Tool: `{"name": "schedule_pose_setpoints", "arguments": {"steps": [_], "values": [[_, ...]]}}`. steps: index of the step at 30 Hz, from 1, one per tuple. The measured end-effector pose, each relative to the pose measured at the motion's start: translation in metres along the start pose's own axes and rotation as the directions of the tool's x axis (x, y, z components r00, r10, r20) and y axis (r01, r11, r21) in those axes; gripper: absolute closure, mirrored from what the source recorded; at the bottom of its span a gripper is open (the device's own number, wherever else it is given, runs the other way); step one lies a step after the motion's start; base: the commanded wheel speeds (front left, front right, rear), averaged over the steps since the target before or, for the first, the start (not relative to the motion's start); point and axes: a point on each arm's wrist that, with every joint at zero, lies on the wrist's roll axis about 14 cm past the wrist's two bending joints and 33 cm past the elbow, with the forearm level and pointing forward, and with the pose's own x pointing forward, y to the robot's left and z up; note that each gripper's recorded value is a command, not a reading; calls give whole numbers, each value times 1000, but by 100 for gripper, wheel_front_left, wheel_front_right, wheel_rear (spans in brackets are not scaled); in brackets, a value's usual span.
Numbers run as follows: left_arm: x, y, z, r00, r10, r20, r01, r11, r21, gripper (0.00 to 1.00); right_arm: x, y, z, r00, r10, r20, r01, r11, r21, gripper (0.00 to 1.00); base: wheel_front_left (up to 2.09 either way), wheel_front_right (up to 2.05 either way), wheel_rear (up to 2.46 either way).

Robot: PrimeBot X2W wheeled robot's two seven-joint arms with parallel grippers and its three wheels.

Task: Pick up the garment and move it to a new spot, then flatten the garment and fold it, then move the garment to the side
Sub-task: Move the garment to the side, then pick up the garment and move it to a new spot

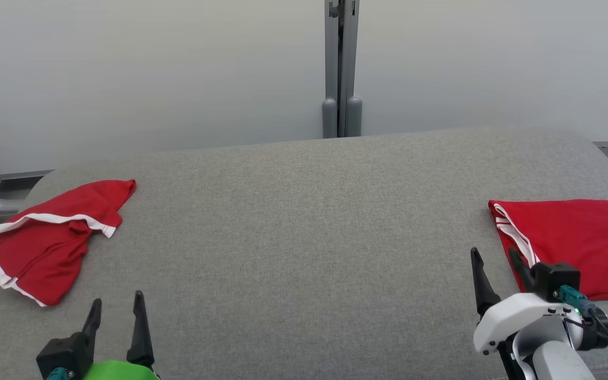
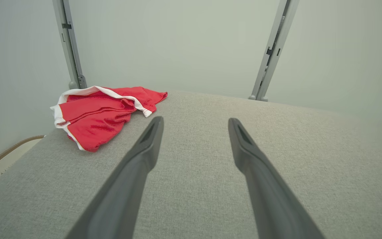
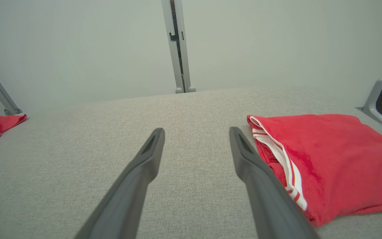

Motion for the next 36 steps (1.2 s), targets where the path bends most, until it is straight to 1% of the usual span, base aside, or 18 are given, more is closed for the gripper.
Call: {"name": "schedule_pose_setpoints", "arguments": {"steps": [4, 8, 10, 14, 16, 23, 30, 36], "values": [[-1, 11, 13, 997, 54, 50, -53, 998, -21, 0, -15, 0, -6, 1000, -8, -7, 9, 997, 71, 0, 0, 0, 0], [-7, 14, 18, 992, 95, 81, -88, 992, -87, 0, -24, 3, -10, 1000, -3, -12, 4, 995, 102, 0, 0, 0, 0], [-11, 13, 18, 992, 94, 87, -84, 990, -113, 0, -25, 7, -10, 1000, 6, -7, -5, 994, 113, 0, 0, 0, 0], [-19, 1, 12, 996, 37, 85, -25, 991, -134, 0, -26, 11, -11, 1000, 19, -9, -18, 993, 113, 0, 0, 0, 0], [-22, -4, 11, 996, 8, 87, 3, 992, -129, 0, -26, 12, -12, 1000, 22, -14, -21, 993, 114, 0, 0, 0, 0], [-32, -7, -9, 999, -34, 29, 36, 996, -80, 0, -26, 20, -20, 998, 46, -38, -41, 992, 119, 0, 0, 0, 0], [-31, -3, -14, 999, -35, 9, 35, 997, -66, 0, -26, 25, -26, 997, 60, -57, -53, 991, 121, 0, 0, 0, 0], [-28, -3, -15, 999, -39, 2, 39, 997, -62, 0, -26, 22, -29, 996, 53, -68, -44, 991, 124, 0, 0, 0, 0]]}}
